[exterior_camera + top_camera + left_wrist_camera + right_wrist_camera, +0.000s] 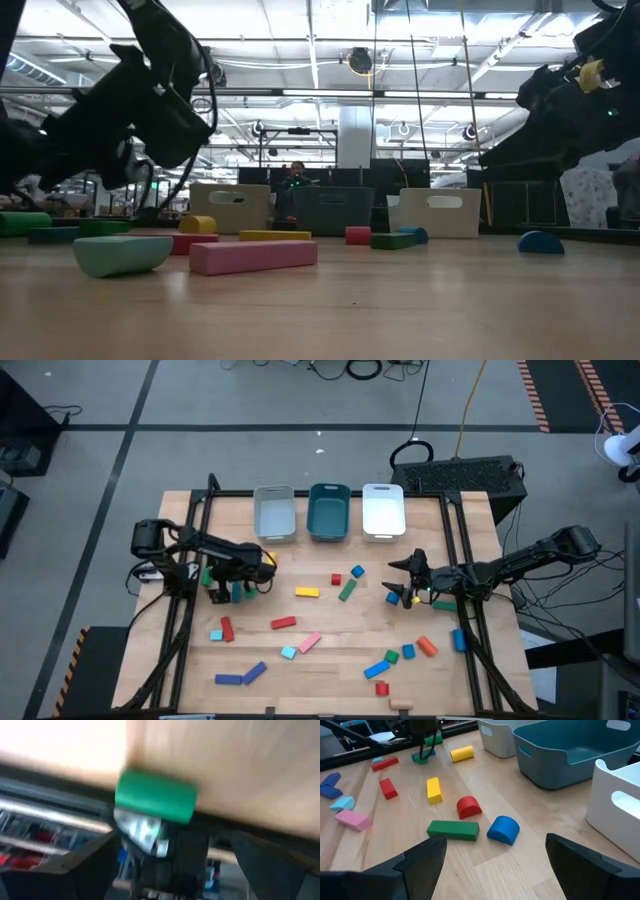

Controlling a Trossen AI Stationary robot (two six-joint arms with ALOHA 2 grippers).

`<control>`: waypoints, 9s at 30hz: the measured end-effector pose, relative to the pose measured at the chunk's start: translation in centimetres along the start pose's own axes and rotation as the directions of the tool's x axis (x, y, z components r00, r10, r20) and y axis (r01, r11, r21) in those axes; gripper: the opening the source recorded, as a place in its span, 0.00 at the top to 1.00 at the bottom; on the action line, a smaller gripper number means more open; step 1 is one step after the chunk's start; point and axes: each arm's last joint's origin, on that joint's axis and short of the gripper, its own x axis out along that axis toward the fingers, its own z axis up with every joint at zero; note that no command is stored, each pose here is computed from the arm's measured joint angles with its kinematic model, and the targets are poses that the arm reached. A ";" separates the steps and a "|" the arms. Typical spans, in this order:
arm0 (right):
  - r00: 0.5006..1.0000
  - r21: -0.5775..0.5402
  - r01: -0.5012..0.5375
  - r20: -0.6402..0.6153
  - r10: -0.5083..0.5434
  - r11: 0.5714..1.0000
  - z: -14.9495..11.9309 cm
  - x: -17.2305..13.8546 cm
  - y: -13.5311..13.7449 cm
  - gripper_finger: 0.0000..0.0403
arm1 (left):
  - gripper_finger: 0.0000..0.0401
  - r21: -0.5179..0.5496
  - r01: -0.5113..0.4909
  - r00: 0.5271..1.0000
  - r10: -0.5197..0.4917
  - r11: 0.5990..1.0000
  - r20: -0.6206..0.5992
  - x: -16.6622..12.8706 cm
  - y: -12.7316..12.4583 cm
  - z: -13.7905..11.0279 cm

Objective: Sort blocks by size
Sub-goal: Put the green cylinder block into the gray bin, then put the yellow cylinder block into the gray bin

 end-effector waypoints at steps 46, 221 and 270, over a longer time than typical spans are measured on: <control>1.000 0.024 0.000 0.000 0.000 1.000 0.0 0.0 0.0 0.19 | 0.37 -0.431 0.220 0.975 -0.204 0.875 0.084 4.6 3.5 1.3; 0.988 0.092 -0.152 -0.014 0.154 0.984 0.0 -0.3 1.0 0.19 | 0.21 -0.447 0.420 0.695 0.037 0.790 0.718 -8.5 1.7 6.4; 0.993 0.133 -0.115 -0.006 0.117 0.984 0.0 -0.3 0.9 0.24 | 0.66 -0.362 0.471 0.578 0.029 0.805 0.816 -11.4 3.5 2.1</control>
